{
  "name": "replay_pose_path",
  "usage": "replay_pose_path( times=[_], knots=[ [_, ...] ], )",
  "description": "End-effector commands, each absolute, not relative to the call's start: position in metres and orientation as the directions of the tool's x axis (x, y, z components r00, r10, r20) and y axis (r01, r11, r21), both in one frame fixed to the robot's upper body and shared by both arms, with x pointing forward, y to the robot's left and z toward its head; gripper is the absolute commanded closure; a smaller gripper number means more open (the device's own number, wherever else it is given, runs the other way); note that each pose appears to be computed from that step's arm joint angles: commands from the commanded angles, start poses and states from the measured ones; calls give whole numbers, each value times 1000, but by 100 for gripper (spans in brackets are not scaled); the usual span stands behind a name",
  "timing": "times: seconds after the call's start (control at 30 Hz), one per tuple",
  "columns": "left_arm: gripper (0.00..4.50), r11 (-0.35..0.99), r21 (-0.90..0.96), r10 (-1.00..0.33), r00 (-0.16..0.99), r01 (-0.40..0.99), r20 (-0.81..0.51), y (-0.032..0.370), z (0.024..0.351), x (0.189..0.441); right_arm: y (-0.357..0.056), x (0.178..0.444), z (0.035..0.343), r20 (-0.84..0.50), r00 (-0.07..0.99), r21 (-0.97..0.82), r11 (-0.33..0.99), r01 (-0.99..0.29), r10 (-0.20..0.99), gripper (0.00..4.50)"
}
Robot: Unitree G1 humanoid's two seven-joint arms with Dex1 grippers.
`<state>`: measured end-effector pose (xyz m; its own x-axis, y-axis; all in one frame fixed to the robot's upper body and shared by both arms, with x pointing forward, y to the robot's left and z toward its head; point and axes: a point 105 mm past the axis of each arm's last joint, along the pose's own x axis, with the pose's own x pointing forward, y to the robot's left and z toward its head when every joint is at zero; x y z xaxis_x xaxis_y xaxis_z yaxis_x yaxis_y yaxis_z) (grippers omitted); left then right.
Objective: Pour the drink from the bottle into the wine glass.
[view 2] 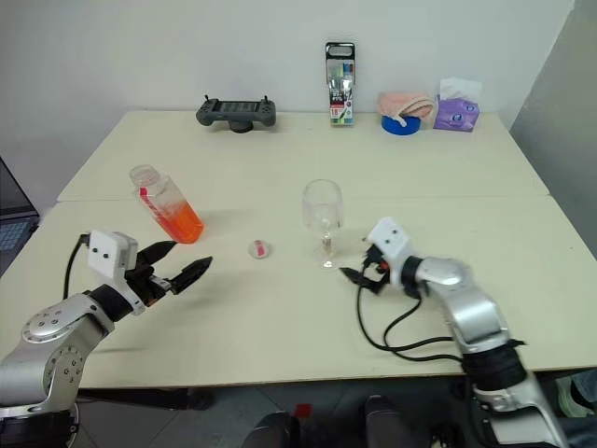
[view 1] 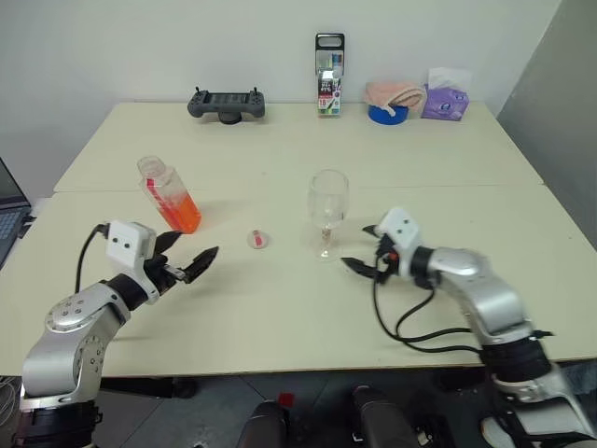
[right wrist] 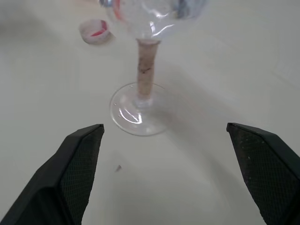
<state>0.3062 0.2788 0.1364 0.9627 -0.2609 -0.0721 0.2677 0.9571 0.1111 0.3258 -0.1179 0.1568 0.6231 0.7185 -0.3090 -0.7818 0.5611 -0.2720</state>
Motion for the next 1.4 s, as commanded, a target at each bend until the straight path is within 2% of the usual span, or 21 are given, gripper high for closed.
replay_pose_path(
  times=[0.03,0.13,0.27,0.43,0.67,1.4],
  knots=[
    [0,984,133,-122,992,117,34,303,149,308,-123,298,196,-310,519,-303,435,-848,796,3],
    [0,986,136,-101,993,92,62,306,151,312,-137,288,227,-329,485,-311,392,-866,811,3],
    [0,983,172,-81,992,63,97,310,164,323,-140,287,291,-228,496,-413,378,-829,838,3],
    [0,973,206,-130,984,103,123,305,189,342,-126,282,339,-145,445,-463,336,-820,884,3],
    [0,965,215,-171,981,147,96,303,188,366,-114,280,337,-180,403,-479,277,-833,898,3],
    [0,969,179,-205,958,170,201,286,206,411,-125,288,312,-267,474,-486,307,-818,839,3]
  ],
)
